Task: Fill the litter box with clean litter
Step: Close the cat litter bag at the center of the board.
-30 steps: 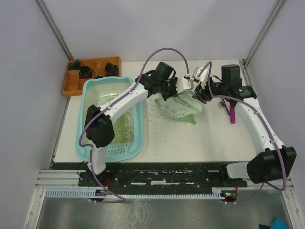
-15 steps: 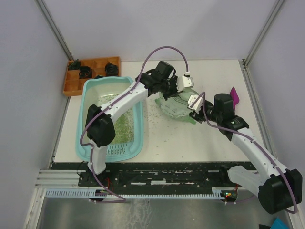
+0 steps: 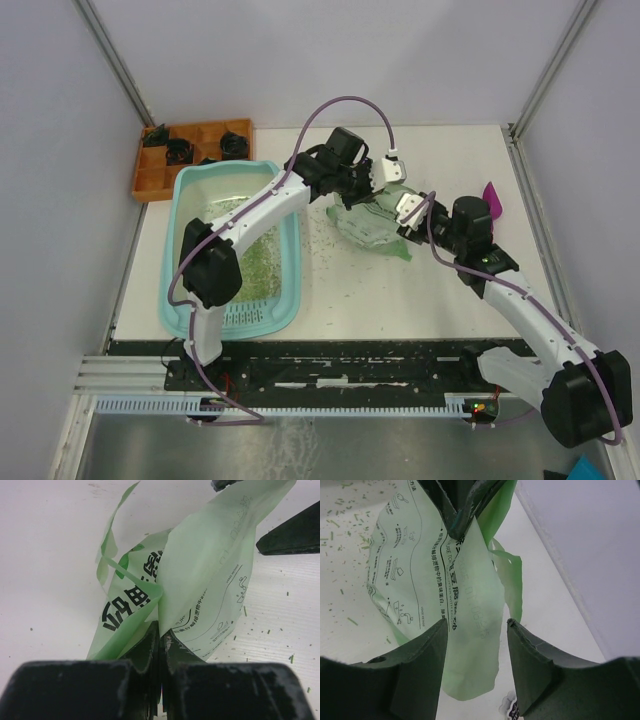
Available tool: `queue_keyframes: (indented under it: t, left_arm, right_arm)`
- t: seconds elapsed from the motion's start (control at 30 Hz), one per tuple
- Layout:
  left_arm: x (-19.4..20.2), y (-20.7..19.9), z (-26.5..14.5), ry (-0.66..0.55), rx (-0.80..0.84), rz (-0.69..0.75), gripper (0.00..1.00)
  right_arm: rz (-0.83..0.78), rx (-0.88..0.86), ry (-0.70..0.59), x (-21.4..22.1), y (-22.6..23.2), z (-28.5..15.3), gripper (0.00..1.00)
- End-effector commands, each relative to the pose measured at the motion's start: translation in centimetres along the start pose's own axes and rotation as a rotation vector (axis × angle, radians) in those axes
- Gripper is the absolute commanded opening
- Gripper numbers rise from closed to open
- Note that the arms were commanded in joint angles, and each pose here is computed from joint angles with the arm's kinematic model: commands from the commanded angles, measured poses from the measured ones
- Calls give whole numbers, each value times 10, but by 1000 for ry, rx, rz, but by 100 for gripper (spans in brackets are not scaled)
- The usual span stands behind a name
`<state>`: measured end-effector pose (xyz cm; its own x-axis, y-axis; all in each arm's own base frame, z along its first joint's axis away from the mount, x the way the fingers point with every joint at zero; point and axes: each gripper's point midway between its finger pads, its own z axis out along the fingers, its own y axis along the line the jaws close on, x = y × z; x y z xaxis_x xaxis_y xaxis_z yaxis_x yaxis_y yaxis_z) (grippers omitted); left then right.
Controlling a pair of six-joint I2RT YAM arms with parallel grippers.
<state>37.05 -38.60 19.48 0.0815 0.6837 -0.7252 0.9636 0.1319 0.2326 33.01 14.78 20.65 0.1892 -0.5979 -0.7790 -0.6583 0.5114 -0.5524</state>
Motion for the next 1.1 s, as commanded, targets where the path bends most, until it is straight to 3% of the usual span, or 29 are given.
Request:
queue_keyframes:
  t: [0.0, 0.27, 0.37, 0.57, 0.7, 0.9, 1.07]
  left_arm:
    - [-46, 4, -15, -146, -20, 5, 3]
    - [-48, 5, -17, -150, -30, 3, 3]
    - [-48, 5, -18, -150, -32, 0, 3]
    - [-48, 6, -19, -146, -40, -4, 3]
    - [-46, 9, -19, -135, -58, -2, 3]
    - [-43, 26, -19, -111, -145, -37, 3]
    - [-42, 48, -27, -78, -259, -90, 3]
  right_arm:
    - [-58, 26, -63, -20, -14, 0, 59]
    - [-33, -127, -51, -10, 13, 12, 57]
    - [-18, -135, -28, -5, 13, 18, 52]
    - [-3, -116, 13, -6, -1, 24, 3]
    - [108, -139, 42, -5, -11, 21, 2]
    - [460, -224, 13, -2, -43, 17, 2]
    - [597, -205, 3, 14, -80, 22, 2]
